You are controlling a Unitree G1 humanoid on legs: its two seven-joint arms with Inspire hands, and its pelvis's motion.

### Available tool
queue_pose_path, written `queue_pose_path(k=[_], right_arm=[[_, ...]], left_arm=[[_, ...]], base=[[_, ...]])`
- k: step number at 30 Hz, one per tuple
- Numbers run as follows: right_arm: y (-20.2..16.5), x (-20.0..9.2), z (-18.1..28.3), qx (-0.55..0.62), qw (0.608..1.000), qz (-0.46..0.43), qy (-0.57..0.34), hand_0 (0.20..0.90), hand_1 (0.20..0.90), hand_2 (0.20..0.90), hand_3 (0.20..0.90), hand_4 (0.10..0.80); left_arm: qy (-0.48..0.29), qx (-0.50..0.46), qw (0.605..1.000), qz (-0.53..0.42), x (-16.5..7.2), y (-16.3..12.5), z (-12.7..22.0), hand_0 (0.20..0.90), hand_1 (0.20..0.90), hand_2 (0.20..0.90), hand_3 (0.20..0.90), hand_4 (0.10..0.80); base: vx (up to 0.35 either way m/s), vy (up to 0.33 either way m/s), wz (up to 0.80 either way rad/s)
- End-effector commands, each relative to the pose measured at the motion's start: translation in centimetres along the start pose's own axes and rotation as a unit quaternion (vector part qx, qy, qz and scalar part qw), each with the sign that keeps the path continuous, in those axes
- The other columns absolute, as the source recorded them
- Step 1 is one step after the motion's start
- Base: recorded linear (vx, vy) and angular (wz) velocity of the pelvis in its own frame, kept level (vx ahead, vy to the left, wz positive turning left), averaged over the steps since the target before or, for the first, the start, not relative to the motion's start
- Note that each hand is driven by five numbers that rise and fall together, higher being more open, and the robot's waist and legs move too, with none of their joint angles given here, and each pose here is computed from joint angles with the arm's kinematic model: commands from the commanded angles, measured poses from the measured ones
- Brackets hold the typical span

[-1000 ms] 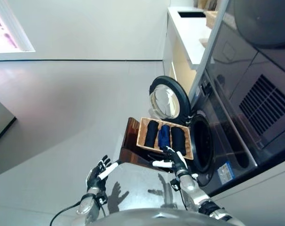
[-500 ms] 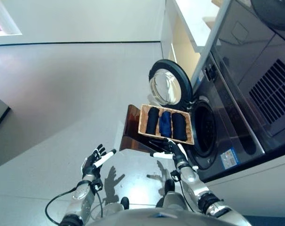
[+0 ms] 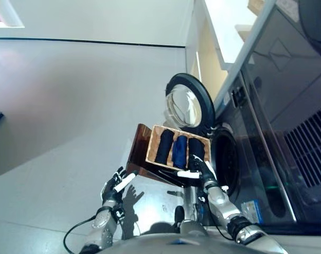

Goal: Pick up the clothes and place them into the washing machine

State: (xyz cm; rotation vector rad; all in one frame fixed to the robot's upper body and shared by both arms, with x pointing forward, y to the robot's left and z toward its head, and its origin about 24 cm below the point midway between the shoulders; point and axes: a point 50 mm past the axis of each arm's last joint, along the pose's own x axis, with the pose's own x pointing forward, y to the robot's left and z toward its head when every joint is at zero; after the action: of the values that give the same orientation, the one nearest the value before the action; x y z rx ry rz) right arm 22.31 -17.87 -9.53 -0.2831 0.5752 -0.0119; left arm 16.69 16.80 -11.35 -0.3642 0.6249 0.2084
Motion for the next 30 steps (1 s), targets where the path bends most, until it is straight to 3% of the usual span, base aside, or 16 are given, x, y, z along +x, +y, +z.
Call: queue_pose_path(k=[1,10,16,24,30], right_arm=[[0.4,1.7,6.5,0.032,0.993,-0.013,-0.114,0.900,0.900,0.900,0.900,0.800],[1.6,1.4,7.1,0.012,0.991,0.018,-0.133,0.900,0.900,0.900,0.900,0.800],[1.0,1.8,7.8,0.022,0.990,-0.004,-0.139,0.900,0.900,0.900,0.900,0.800],[0.3,2.0,7.8,0.021,0.990,-0.025,-0.136,0.900,0.900,0.900,0.900,0.800],[-0.4,2.4,8.1,0.018,0.990,-0.041,-0.131,0.900,0.900,0.900,0.900,0.800]], left_arm=[[-0.086,0.010,0.995,-0.045,1.1,-2.2,3.8,0.900,0.900,0.900,0.900,0.800],[-0.105,-0.004,0.994,-0.013,0.8,-0.4,4.7,0.900,0.900,0.900,0.900,0.800],[-0.098,-0.015,0.995,-0.009,1.2,-1.2,4.6,0.900,0.900,0.900,0.900,0.800],[-0.094,-0.009,0.995,-0.007,1.5,-1.7,4.4,0.900,0.900,0.900,0.900,0.800],[-0.099,-0.005,0.995,-0.013,2.0,-2.5,4.9,0.900,0.900,0.900,0.900,0.800]], base=[[0.067,-0.081,0.28],[0.078,-0.153,-0.27],[0.089,-0.120,-0.23],[0.209,0.107,-0.07],[0.189,0.159,-0.52]])
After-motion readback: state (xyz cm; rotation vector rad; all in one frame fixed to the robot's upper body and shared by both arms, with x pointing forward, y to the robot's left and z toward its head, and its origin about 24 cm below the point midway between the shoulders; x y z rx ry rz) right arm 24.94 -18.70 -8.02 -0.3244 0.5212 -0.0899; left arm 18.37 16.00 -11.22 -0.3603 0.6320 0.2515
